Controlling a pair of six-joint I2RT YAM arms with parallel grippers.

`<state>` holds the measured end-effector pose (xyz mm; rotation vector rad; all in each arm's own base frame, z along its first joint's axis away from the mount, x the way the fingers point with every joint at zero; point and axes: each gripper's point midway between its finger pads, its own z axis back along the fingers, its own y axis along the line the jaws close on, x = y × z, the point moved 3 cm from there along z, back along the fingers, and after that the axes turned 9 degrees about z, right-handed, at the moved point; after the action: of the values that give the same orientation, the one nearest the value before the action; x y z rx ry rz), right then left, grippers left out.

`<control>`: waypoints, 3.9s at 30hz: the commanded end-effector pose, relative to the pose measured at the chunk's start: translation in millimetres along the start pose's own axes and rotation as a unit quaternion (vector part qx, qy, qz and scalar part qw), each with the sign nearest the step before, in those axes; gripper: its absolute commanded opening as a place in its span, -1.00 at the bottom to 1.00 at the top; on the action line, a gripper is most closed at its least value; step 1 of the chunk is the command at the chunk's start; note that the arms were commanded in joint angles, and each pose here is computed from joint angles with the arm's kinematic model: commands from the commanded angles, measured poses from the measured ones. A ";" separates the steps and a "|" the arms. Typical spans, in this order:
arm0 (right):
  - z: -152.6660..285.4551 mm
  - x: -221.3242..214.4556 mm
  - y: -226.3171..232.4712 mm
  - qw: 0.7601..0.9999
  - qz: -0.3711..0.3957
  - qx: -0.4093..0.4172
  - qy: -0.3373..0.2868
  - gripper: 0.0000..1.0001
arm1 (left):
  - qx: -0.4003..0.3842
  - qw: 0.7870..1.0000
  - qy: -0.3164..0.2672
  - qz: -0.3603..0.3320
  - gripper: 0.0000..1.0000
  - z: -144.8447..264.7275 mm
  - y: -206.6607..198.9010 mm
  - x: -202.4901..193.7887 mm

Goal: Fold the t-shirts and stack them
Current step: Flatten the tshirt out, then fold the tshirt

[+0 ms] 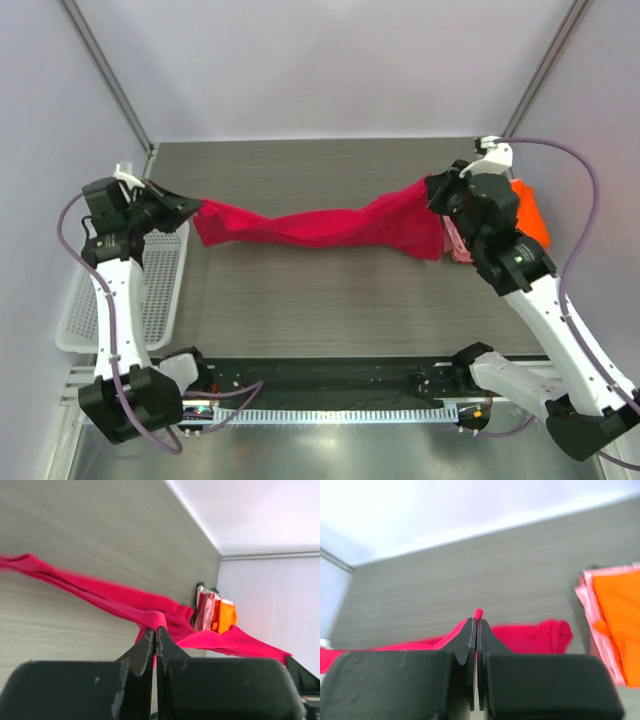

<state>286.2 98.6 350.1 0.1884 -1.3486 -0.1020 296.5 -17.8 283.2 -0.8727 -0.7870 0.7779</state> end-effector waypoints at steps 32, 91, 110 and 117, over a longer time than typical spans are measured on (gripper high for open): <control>77.7 125.3 -1.6 0.984 -0.034 0.031 -0.172 -0.98 | -0.049 0.991 -0.123 0.011 -1.00 64.2 -62.8 8.1; 24.0 -168.9 -36.9 0.971 -0.081 0.066 0.215 -0.98 | 0.240 0.962 -0.020 0.127 -1.00 -18.6 184.3 -83.6; 10.1 -121.3 -31.9 0.982 -0.048 0.066 0.169 -0.98 | 0.235 0.962 -0.019 0.142 -0.99 11.8 154.2 -92.8; -0.6 -123.8 -29.1 0.981 -0.047 0.072 0.176 -0.98 | 0.288 0.945 -0.081 0.130 -1.00 41.7 145.0 -80.2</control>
<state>247.2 90.5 200.8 0.3584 -0.9066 -0.0677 196.7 -20.4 140.9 -0.4865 -0.5157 1.1874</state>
